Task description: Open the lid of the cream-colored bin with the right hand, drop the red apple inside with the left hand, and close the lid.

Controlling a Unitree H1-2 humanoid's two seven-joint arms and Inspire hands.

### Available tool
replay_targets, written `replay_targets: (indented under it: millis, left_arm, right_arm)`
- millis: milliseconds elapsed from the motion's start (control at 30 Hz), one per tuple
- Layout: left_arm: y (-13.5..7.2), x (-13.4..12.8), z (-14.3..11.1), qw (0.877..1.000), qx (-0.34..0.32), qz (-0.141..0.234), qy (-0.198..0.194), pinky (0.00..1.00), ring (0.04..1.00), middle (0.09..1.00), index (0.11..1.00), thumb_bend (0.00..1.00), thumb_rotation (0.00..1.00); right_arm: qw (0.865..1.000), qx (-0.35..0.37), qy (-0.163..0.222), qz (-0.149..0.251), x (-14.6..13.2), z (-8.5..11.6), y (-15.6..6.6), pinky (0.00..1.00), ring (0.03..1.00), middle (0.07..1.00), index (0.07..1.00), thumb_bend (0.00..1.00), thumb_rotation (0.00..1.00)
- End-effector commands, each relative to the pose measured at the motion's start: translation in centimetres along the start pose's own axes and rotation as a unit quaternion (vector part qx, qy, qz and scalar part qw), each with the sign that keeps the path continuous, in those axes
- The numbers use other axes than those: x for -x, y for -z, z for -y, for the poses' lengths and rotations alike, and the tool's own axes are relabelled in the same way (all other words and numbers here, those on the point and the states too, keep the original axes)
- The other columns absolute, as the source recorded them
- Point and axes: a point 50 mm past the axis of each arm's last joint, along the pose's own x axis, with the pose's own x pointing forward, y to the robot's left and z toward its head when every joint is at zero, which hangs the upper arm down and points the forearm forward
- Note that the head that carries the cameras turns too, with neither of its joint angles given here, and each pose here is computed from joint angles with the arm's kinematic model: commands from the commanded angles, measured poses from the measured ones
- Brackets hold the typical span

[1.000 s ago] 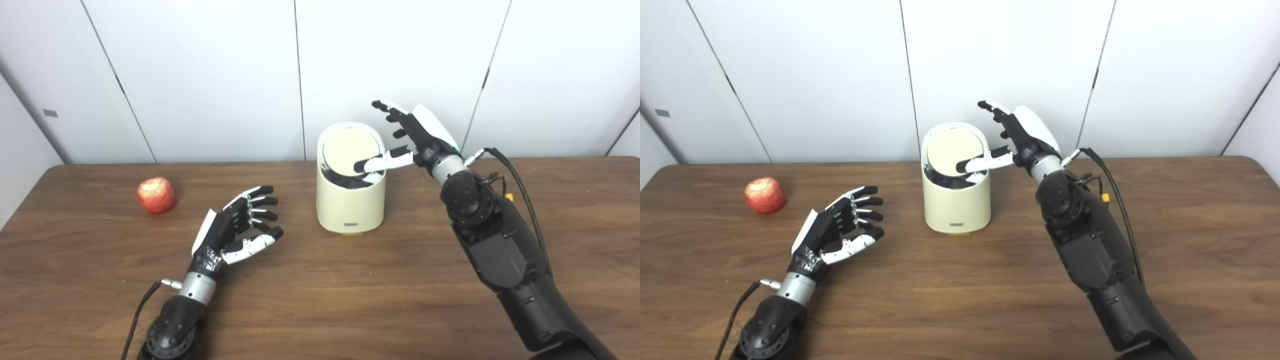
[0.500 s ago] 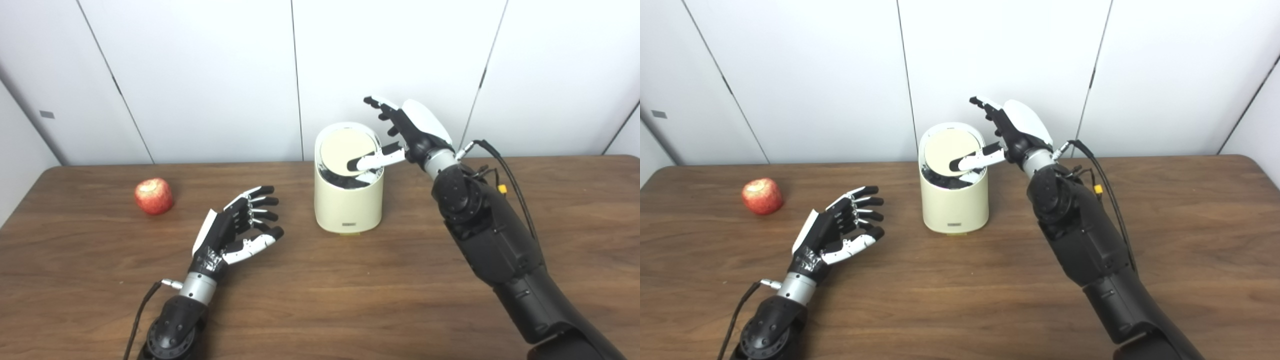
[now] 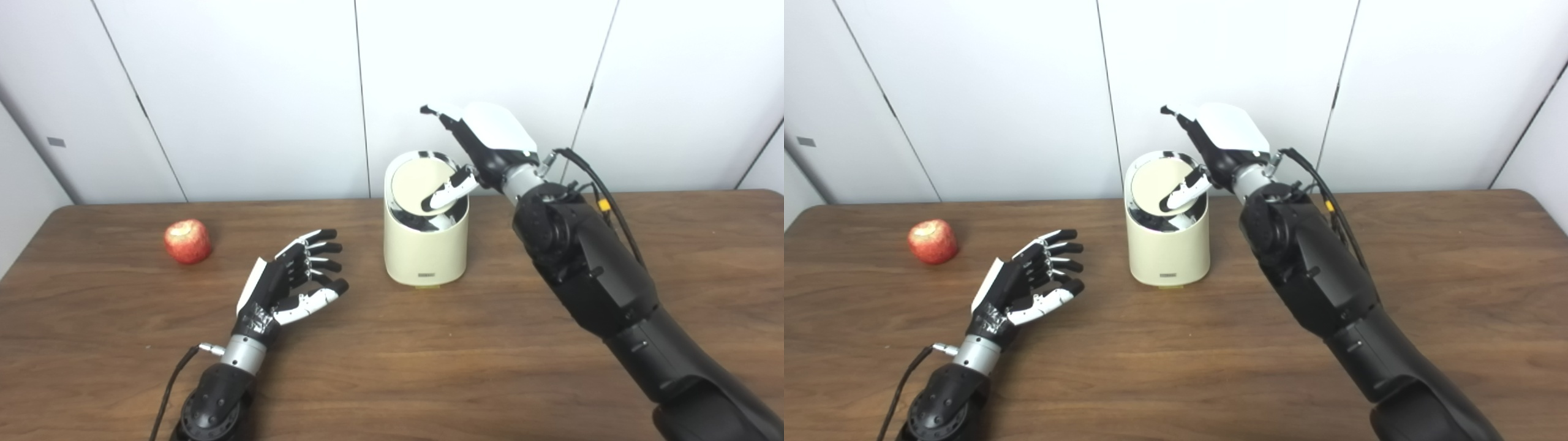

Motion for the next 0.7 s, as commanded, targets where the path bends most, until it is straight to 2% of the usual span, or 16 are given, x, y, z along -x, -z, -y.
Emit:
replay_targets:
  millis: [0,67,167,333,433,533,567,667]
  left_arm:
    - [-1.6,-0.9,-0.6,0.999,-0.013,0.031,-0.004,0.54,0.655,0.758,0.829,0.71,0.25]
    - [-1.7,-0.9,-0.7,0.999,-0.013,0.031,-0.004,0.53,0.653,0.76,0.832,0.71,0.25]
    - [-1.6,-0.8,-0.8,0.999,-0.014,0.03,-0.004,0.53,0.654,0.762,0.835,0.7,0.25]
    - [-1.5,-0.9,-0.9,0.999,-0.018,0.029,-0.003,0.53,0.652,0.762,0.834,0.69,0.24]
    - [-1.5,-1.0,-0.9,0.999,-0.015,0.029,-0.002,0.53,0.656,0.761,0.835,0.69,0.24]
    - [-1.4,-1.1,-0.9,1.0,-0.012,0.029,-0.001,0.53,0.658,0.759,0.833,0.71,0.24]
    - [-1.5,-1.1,-0.9,1.0,-0.011,0.029,-0.001,0.53,0.657,0.759,0.832,0.71,0.24]
    - [-1.4,-1.1,-0.8,0.999,-0.01,0.03,-0.001,0.54,0.654,0.758,0.831,0.71,0.23]
  right_arm:
    - [0.997,0.052,-0.032,-0.048,0.4,-0.8,2.2,0.61,0.779,0.9,0.868,0.86,0.05]
    - [0.995,0.064,-0.049,-0.057,0.5,-1.2,2.3,0.61,0.772,0.903,0.862,0.84,0.01]
    - [0.992,0.078,-0.07,-0.066,0.5,-1.6,2.3,0.61,0.777,0.9,0.856,0.82,0.0]
    - [0.993,0.067,-0.073,-0.061,0.7,-1.7,2.5,0.62,0.787,0.894,0.854,0.81,0.0]
    - [0.997,0.016,-0.057,-0.048,1.0,-0.9,2.6,0.63,0.779,0.871,0.845,0.81,0.03]
    - [0.995,-0.067,-0.042,-0.052,1.5,0.8,2.5,0.68,0.845,0.896,0.858,0.78,0.16]
    - [0.994,-0.093,-0.031,-0.05,1.8,1.4,2.5,0.67,0.845,0.896,0.858,0.78,0.17]
    - [0.987,-0.156,0.01,-0.031,2.7,2.9,2.9,0.59,0.765,0.857,0.843,0.77,0.18]
